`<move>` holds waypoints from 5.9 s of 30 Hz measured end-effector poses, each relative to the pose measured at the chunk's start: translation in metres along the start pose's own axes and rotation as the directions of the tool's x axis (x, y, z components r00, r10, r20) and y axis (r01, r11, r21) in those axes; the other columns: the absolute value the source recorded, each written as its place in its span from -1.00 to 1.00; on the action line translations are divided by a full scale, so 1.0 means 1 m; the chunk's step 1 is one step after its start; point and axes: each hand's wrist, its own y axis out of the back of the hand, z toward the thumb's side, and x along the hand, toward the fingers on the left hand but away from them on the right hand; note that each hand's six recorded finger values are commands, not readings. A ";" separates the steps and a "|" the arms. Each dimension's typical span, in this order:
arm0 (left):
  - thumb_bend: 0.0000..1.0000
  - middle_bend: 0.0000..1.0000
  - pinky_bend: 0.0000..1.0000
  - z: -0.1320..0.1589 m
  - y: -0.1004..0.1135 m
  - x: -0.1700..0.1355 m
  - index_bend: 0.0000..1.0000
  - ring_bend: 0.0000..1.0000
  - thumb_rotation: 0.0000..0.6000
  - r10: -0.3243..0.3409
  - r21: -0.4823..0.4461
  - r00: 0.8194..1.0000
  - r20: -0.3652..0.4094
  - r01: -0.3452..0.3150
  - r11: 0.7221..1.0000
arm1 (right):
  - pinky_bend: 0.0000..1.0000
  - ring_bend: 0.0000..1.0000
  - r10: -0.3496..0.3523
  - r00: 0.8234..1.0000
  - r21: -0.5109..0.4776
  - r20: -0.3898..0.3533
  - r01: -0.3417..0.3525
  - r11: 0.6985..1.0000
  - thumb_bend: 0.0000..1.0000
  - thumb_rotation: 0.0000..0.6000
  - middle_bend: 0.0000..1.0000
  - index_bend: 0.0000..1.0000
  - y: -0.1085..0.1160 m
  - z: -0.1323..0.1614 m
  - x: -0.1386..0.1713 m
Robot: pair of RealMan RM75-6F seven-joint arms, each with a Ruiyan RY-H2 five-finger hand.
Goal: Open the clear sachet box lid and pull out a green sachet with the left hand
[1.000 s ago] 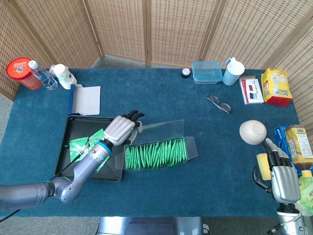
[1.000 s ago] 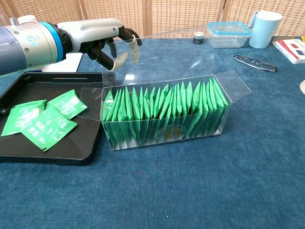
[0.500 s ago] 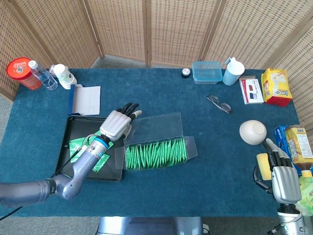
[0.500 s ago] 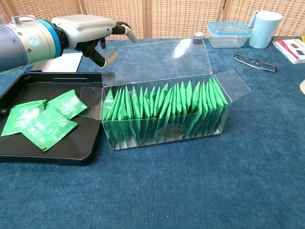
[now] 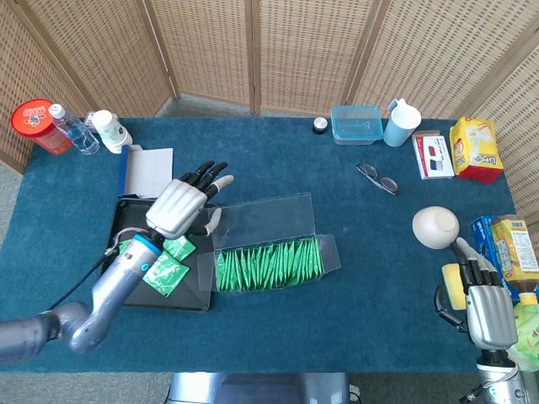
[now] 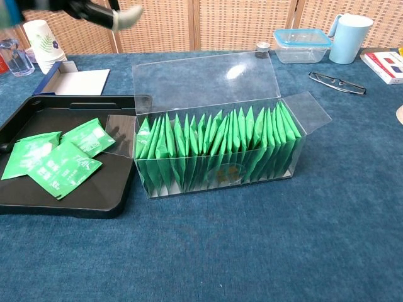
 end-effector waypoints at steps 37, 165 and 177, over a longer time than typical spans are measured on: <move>-0.09 -0.95 -0.57 0.080 -0.050 -0.005 -0.36 -1.00 1.00 -0.235 0.256 0.908 0.347 0.149 0.955 | -0.67 -0.78 0.003 1.000 -0.012 0.019 -0.003 1.000 0.17 -0.18 -0.83 -1.00 -0.004 -0.007 0.001; -0.14 -0.73 -0.57 -0.100 -0.041 -0.110 -0.02 -0.96 1.00 -0.192 0.076 0.970 -0.146 0.205 0.976 | -0.67 -0.78 0.019 0.998 -0.013 -0.051 -0.020 1.000 0.17 -0.18 -0.83 -1.00 -0.010 0.014 -0.021; -0.21 -0.87 -0.57 -0.097 -0.049 -0.098 -0.67 -1.00 0.92 -0.195 0.052 0.969 -0.153 0.205 0.977 | -0.67 -0.78 0.014 0.999 -0.011 -0.044 -0.015 1.000 0.16 -0.18 -0.83 -1.00 -0.008 0.011 -0.021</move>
